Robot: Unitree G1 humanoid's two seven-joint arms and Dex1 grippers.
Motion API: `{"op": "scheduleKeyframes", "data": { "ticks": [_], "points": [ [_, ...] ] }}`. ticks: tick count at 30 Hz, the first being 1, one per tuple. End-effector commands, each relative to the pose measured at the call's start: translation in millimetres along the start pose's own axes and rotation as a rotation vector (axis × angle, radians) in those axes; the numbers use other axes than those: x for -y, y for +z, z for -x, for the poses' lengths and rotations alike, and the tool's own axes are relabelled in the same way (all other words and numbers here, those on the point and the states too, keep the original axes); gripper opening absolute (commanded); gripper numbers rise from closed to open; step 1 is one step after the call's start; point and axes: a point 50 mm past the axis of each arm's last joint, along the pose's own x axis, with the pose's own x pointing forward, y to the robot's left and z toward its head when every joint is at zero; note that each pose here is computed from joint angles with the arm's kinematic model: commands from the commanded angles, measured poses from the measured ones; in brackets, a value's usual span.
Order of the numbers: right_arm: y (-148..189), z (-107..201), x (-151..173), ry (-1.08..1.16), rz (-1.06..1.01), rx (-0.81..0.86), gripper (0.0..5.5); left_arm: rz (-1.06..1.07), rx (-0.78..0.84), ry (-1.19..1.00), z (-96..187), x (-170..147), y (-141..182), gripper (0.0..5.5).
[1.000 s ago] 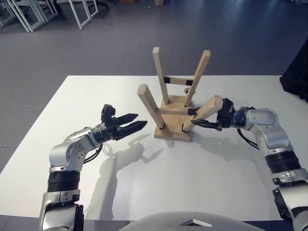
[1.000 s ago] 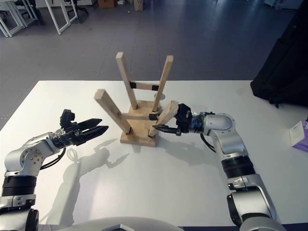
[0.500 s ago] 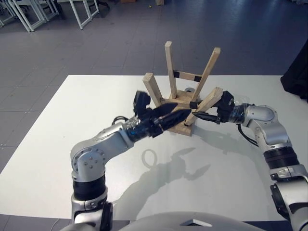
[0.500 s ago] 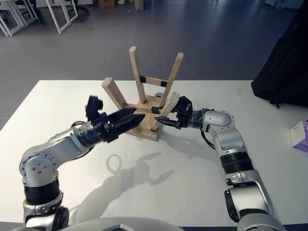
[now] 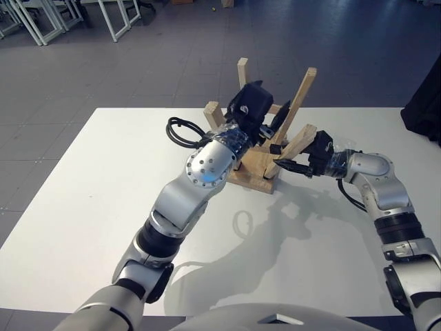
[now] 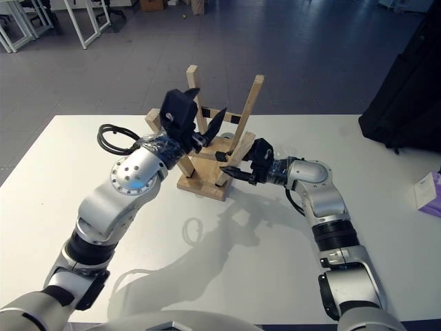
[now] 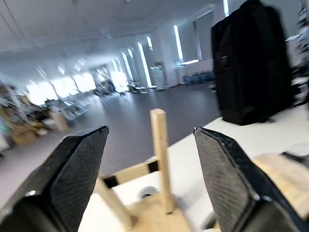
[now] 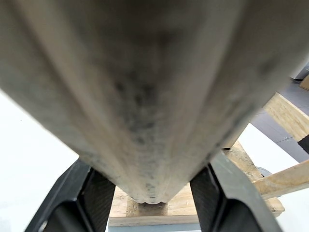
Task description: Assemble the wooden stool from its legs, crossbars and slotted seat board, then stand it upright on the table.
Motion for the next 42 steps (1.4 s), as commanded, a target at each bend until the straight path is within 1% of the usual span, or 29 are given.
{"op": "scheduleKeyframes", "data": {
  "ticks": [1, 4, 6, 9, 12, 14, 15, 17, 18, 20, 23, 25, 27, 28, 30, 32, 35, 36, 37, 38, 40, 42],
  "points": [
    [-23.5, 2.0, -8.4, 0.0, -0.072, -0.101, 2.02, -0.203, -0.021, -0.02, -0.3, 5.2, -17.5, 3.28],
    [-24.3, 1.0, -9.9, 0.013, -0.074, -0.107, 2.02, -0.285, -0.076, -0.054, 1.8, 18.3, -40.8, 3.28],
    [-24.3, -1.4, -10.1, 0.018, -0.074, -0.107, 2.02, -0.325, -0.13, -0.091, 4.5, 28.6, -63.1, 3.28],
    [-26.4, -6.1, -12.1, 0.028, -0.076, -0.125, 2.02, -0.352, -0.193, -0.149, 8.8, 42.8, -91.0, 3.28],
    [-31.1, -10.2, -16.7, 0.039, -0.086, -0.164, 2.02, -0.325, -0.194, -0.155, 8.9, 45.8, -95.6, 3.28],
    [-38.3, -13.9, -19.6, 0.039, -0.107, -0.252, 2.02, -0.3, -0.189, -0.145, 9.4, 44.6, -93.7, 3.28],
    [-44.4, -14.1, -20.4, 0.049, -0.129, -0.332, 2.02, -0.295, -0.185, -0.142, 9.9, 43.6, -92.2, 3.28],
    [-68.1, -6.4, -21.0, 0.076, -0.182, -0.587, 2.02, -0.268, -0.16, -0.114, 9.5, 37.7, -84.1, 3.28],
    [-77.6, 0.5, -21.0, 0.086, -0.248, -0.673, 2.02, -0.25, -0.144, -0.086, 8.9, 31.8, -79.0, 3.28],
    [-92.2, 16.0, -21.6, 0.099, -0.373, -0.777, 2.02, -0.193, -0.093, 0.01, 7.7, 11.9, -61.9, 3.28],
    [-109.7, 36.8, -29.1, 0.14, -0.45, -0.849, 2.02, -0.125, 0.009, 0.147, 6.6, -24.0, -25.8, 3.28],
    [-116.6, 43.2, -35.3, 0.135, -0.461, -0.846, 2.02, -0.021, 0.085, 0.253, 4.0, -53.0, 2.1, 3.28],
    [-120.3, 45.6, -41.2, 0.13, -0.462, -0.832, 2.02, 0.153, 0.142, 0.335, -4.8, -85.7, 26.3, 3.28],
    [-120.7, 45.3, -44.1, 0.132, -0.465, -0.818, 2.02, 0.267, 0.145, 0.345, -14.1, -102.6, 32.1, 3.28],
    [-119.7, 42.0, -50.2, 0.154, -0.464, -0.792, 2.02, 0.407, 0.132, 0.366, -34.3, -135.0, 38.6, 3.28],
    [-119.4, 39.8, -56.4, 0.182, -0.456, -0.786, 2.02, 0.448, 0.145, 0.363, -50.3, -155.3, 52.3, 3.28],
    [-120.5, 39.7, -59.9, 0.19, -0.449, -0.789, 2.02, 0.451, 0.179, 0.325, -67.0, -169.2, 70.7, 3.28],
    [-120.8, 39.8, -60.3, 0.188, -0.45, -0.789, 2.02, 0.471, 0.15, 0.295, -73.1, -167.1, 65.4, 3.28],
    [-121.1, 40.2, -60.7, 0.184, -0.451, -0.788, 2.02, 0.478, 0.063, 0.249, -79.1, -156.0, 46.9, 3.28],
    [-120.9, 38.8, -60.4, 0.183, -0.447, -0.787, 2.02, 0.487, -0.047, 0.206, -79.9, -140.3, 19.3, 3.28],
    [-119.8, 38.2, -59.4, 0.177, -0.446, -0.781, 2.02, 0.5, -0.271, 0.138, -67.6, -106.9, -41.5, 3.28],
    [-118.8, 37.3, -58.8, 0.173, -0.444, -0.779, 2.02, 0.542, -0.478, 0.088, -37.8, -73.9, -99.1, 3.28]
  ]
}}
